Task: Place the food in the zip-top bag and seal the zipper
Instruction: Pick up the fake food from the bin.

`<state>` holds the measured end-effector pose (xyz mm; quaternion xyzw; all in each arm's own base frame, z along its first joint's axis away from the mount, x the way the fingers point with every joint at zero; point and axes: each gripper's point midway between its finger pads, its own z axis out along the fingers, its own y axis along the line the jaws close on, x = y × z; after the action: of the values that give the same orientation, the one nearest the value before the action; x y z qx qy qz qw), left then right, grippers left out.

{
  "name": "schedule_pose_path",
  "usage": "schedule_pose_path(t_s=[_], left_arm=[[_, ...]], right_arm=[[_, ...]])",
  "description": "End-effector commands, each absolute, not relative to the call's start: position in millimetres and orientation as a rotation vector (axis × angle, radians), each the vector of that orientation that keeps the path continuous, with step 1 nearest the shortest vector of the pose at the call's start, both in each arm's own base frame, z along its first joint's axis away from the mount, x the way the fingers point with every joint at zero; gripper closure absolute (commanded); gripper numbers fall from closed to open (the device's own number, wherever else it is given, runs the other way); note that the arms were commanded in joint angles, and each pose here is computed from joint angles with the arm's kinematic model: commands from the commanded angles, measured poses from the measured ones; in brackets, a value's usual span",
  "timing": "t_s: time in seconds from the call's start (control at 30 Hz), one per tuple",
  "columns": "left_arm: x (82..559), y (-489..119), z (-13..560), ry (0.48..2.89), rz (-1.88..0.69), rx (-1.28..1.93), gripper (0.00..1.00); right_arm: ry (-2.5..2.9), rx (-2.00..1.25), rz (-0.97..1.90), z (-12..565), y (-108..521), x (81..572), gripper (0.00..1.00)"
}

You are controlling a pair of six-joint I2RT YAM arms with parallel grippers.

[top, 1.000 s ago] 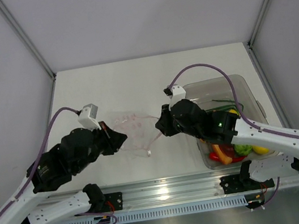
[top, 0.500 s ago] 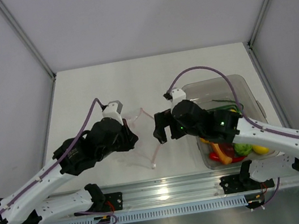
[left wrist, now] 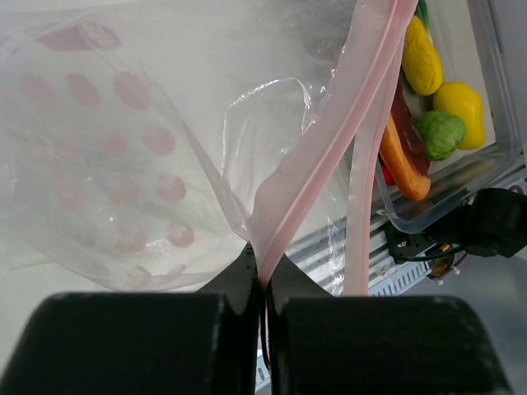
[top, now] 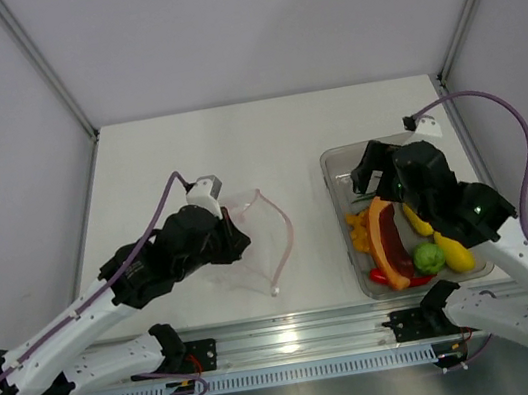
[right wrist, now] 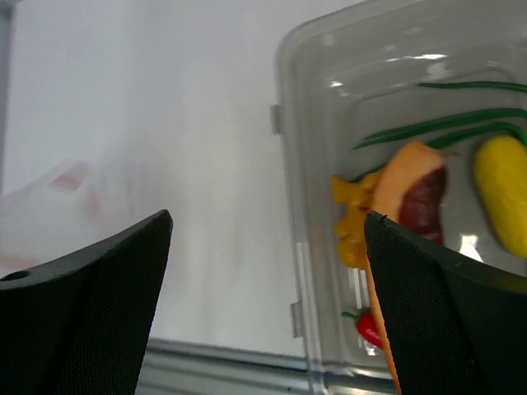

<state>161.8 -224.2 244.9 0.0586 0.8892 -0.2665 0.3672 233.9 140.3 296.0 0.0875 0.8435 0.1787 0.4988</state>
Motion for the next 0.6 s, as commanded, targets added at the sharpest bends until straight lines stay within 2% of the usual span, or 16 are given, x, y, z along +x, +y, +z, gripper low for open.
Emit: schedule_pose_path(t_s=[0.0,0.1,0.23,0.57], left_arm=[[162.3,-226.3,259.1,2.216,-0.749,0.169,0.99],[159.6,-224.7,258.2,2.21,-0.765,0.17,0.99],[158.0,-222.4,255.6,2.209,-0.774,0.155,0.99],[153.3,-225.9,253.7,2.212,-0.815,0.167,1.0]], right_arm=[[2.154,0.374,0.238,248.8,94.5,245.7,0.01],[2.167,0.413,0.224,230.2,83.4,260.3,0.01],[2.268,0.558,0.145,176.2,50.9,281.1,0.0],[2.416,0.608,0.11,113.3,46.0,306.6,0.01]])
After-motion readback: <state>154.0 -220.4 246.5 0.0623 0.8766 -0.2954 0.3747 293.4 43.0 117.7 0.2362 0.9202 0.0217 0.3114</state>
